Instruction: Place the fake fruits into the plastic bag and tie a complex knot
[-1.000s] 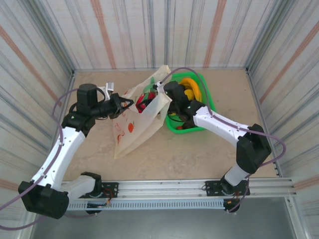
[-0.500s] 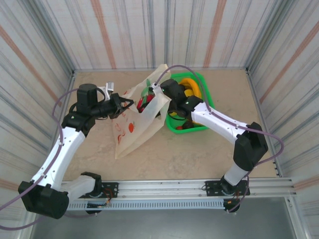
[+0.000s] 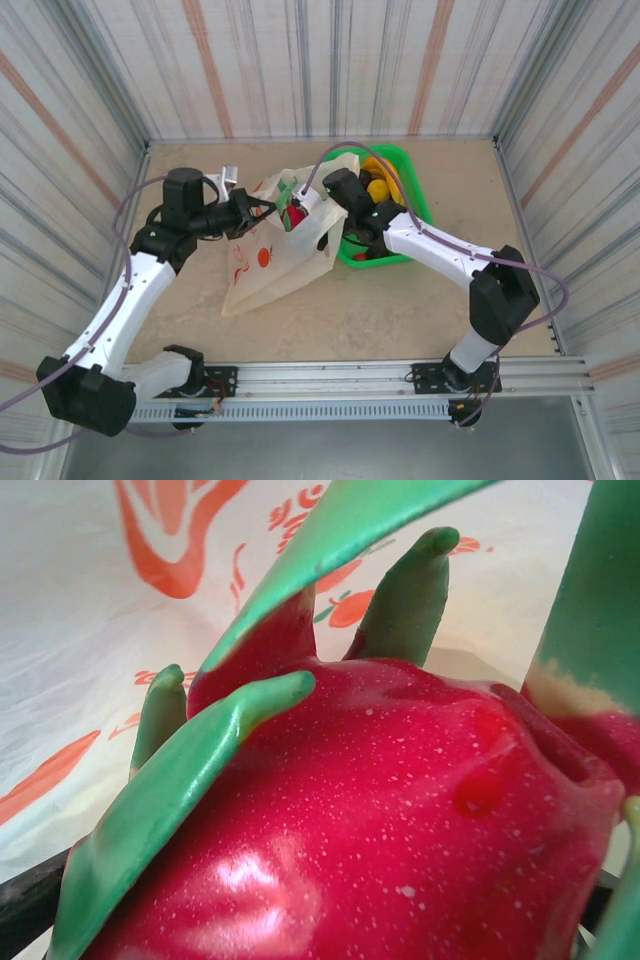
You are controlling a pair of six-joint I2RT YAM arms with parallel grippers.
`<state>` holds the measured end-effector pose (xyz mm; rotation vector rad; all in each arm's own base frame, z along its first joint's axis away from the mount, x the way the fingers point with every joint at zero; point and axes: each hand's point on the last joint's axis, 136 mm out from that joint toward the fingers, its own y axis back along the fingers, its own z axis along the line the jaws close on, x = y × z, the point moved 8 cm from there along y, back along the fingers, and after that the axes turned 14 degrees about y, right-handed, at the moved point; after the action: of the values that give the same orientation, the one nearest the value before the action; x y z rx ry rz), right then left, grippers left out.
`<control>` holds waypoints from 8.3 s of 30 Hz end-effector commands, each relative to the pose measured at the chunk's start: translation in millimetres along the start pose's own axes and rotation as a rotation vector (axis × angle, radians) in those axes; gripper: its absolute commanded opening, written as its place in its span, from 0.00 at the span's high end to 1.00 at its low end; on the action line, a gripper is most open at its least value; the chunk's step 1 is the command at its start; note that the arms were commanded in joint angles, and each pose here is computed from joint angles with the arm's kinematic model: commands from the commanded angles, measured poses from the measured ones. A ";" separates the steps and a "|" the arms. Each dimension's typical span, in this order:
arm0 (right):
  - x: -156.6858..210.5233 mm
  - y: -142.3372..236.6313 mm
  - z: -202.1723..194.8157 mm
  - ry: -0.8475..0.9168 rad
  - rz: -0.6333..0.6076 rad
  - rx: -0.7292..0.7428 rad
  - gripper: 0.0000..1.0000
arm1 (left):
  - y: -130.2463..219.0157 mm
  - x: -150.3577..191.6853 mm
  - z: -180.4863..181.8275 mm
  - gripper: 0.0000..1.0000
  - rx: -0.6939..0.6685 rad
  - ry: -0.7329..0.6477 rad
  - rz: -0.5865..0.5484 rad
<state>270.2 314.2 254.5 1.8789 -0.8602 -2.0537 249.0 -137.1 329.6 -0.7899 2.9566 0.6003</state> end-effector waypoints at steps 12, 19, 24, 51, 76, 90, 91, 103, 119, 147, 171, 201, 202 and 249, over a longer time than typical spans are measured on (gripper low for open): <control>-20.8 3.1 10.2 0.217 -0.093 -0.089 0.01 | -9.8 -0.7 -7.5 1.00 0.029 -0.015 0.032; -30.0 8.2 13.1 0.265 -0.119 -0.083 0.01 | -13.1 -1.8 -2.1 1.00 0.009 -0.002 0.032; -36.9 16.2 12.9 0.291 -0.136 -0.069 0.01 | -14.9 -1.7 2.8 1.00 -0.009 0.007 0.033; -42.6 50.8 -1.2 0.210 -0.288 -0.033 0.01 | -13.1 0.3 25.4 1.00 -0.128 0.035 0.005; -38.4 118.0 -22.7 -0.082 -0.200 0.168 0.01 | -3.0 -1.8 11.4 1.00 -0.075 0.019 -0.018; 53.4 198.2 -71.8 -0.620 0.145 0.511 0.01 | 7.4 -8.9 8.1 1.00 -0.072 0.012 -0.042; 60.3 197.4 -76.3 -0.629 0.209 0.544 0.01 | 7.5 -9.2 7.5 1.00 -0.072 0.011 -0.041; 118.2 154.4 -124.3 -0.625 0.565 0.641 0.07 | 6.7 -10.0 7.3 1.00 -0.068 0.012 -0.037; 163.6 104.2 -157.6 -0.628 0.726 0.630 0.10 | 6.4 -9.8 6.8 1.00 -0.064 0.015 -0.031; 157.7 110.1 -146.7 -0.609 0.662 0.644 0.34 | 7.5 -7.1 9.8 1.00 -0.067 0.018 -0.030; 37.3 142.6 -12.5 -0.551 0.031 0.186 0.34 | 7.1 -6.2 11.9 1.00 -0.058 0.018 -0.032; -16.8 -25.0 -7.4 -0.399 -0.098 0.006 0.27 | 12.5 -3.7 9.8 1.00 -0.049 0.008 -0.046; -15.8 -27.3 -7.8 -0.407 -0.099 0.000 0.25 | 12.5 -3.5 9.6 1.00 -0.048 0.008 -0.045; 36.5 51.8 4.7 -0.470 0.110 0.193 0.09 | 15.7 -7.4 16.8 1.00 -0.057 0.024 -0.064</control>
<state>255.5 265.9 253.0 1.3933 -1.2219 -2.5090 251.5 -117.9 315.4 -0.9005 2.9593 0.7100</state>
